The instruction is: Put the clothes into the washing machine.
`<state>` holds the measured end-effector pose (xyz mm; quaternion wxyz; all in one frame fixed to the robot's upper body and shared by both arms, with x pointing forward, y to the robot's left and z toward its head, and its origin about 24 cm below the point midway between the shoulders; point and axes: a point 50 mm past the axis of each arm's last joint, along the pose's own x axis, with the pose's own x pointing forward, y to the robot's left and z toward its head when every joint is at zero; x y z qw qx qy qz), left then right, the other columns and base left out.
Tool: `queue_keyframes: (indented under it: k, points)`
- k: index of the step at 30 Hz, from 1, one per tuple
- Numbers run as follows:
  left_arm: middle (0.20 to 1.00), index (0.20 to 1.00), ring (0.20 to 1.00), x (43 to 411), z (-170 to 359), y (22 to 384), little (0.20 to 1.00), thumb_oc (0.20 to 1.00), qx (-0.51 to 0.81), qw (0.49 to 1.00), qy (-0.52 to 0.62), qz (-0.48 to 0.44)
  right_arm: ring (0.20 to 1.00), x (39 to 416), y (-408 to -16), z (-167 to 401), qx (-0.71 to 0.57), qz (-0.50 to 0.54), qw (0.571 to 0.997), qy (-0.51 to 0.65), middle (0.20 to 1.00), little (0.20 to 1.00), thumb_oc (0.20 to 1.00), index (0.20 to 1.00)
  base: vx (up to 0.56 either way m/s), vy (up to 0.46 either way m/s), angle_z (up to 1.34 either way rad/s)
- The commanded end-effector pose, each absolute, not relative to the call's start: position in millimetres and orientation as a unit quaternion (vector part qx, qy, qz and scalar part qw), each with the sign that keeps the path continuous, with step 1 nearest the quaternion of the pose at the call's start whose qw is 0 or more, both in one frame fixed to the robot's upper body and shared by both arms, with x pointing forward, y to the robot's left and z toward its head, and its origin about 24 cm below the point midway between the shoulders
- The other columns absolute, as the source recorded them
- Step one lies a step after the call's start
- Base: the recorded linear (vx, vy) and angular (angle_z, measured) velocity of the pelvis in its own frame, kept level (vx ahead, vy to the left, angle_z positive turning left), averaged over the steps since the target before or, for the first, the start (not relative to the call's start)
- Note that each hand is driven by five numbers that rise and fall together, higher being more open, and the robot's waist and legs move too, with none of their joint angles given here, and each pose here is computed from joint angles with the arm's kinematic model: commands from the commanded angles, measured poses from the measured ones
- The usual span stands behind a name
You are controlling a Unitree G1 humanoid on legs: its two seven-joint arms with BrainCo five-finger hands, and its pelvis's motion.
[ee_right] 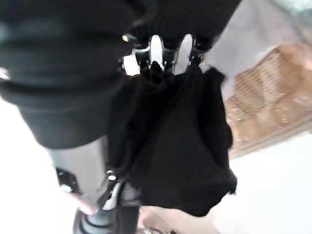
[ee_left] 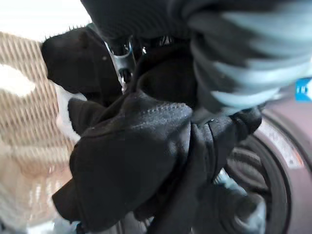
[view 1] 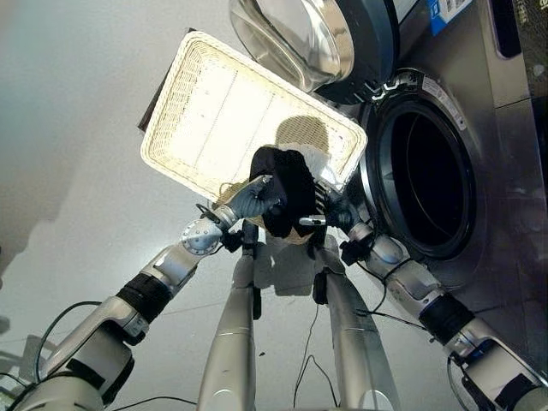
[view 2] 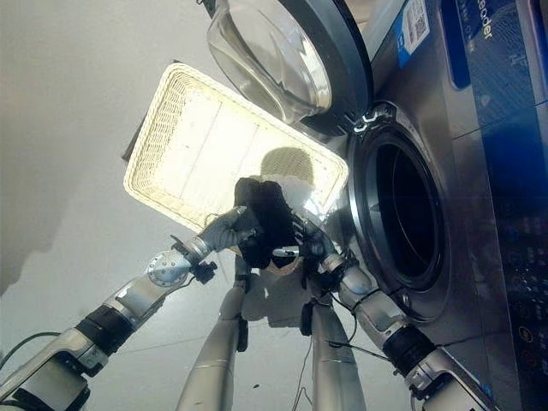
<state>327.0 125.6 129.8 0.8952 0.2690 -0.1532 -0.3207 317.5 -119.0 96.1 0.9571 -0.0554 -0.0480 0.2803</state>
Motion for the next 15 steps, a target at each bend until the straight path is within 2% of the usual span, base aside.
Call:
queue_keyframes:
  k: [1, 2, 6, 7, 11, 12, 13, 14, 15]
  points:
    - [0.2, 0.2, 0.2, 303.0, 154.7, 81.8, 0.2, 0.2, 0.199, 0.859, -0.231, -0.41, 0.758, 301.9, -87.3, 107.5, 0.006, 0.377, 0.924, -0.061, 0.758, 0.758, 0.758, 0.758, -0.01, -0.084, -0.04]
    - [0.2, 0.2, 0.2, 303.5, 151.2, 82.6, 0.2, 0.2, 0.196, 0.864, -0.221, -0.409, 0.2, 300.7, -87.1, 104.9, 0.03, 0.384, 0.921, -0.049, 0.2, 0.2, 0.2, 0.2, -0.01, -0.05, -0.06]
    - [0.2, 0.2, 0.2, 302.6, 147.0, 83.3, 0.2, 0.2, 0.167, 0.871, -0.205, -0.414, 0.2, 298.5, -87.1, 99.2, 0.042, 0.384, 0.922, -0.038, 0.2, 0.2, 0.2, 0.2, 0.0, -0.045, -0.07]
    - [0.366, 0.366, 0.366, 300.7, 144.1, 82.5, 0.366, 0.366, 0.138, 0.872, -0.192, -0.428, 0.2, 298.6, -89.0, 96.0, 0.054, 0.375, 0.925, -0.03, 0.2, 0.2, 0.2, 0.2, 0.0, -0.044, -0.02]
    - [0.47, 0.47, 0.47, 295.0, 137.2, 78.3, 0.47, 0.47, 0.092, 0.864, -0.169, -0.466, 0.2, 299.0, -92.5, 92.2, 0.056, 0.361, 0.93, -0.029, 0.2, 0.2, 0.2, 0.2, 0.0, -0.055, -0.02]
    - [0.536, 0.536, 0.536, 290.3, 131.5, 74.0, 0.536, 0.536, 0.064, 0.856, -0.154, -0.489, 0.2, 299.4, -93.0, 90.4, 0.058, 0.353, 0.933, -0.029, 0.2, 0.2, 0.2, 0.2, 0.01, -0.061, -0.04]
    - [0.536, 0.536, 0.536, 290.3, 131.5, 74.0, 0.536, 0.536, 0.064, 0.856, -0.154, -0.489, 0.2, 299.4, -93.0, 90.4, 0.058, 0.353, 0.933, -0.029, 0.2, 0.2, 0.2, 0.2, 0.01, -0.075, -0.02]
    - [1.0, 1.0, 1.0, 288.2, 129.0, 71.8, 1.0, 1.0, 0.049, 0.855, -0.146, -0.495, 0.2, 300.4, -94.2, 88.8, 0.06, 0.345, 0.936, -0.027, 0.2, 0.2, 0.2, 0.2, 0.0, -0.035, -0.01]
    - [1.0, 1.0, 1.0, 287.8, 128.3, 71.3, 1.0, 1.0, 0.045, 0.856, -0.144, -0.495, 0.2, 300.8, -94.5, 88.2, 0.062, 0.342, 0.937, -0.025, 0.2, 0.2, 0.2, 0.2, 0.0, -0.035, -0.01]
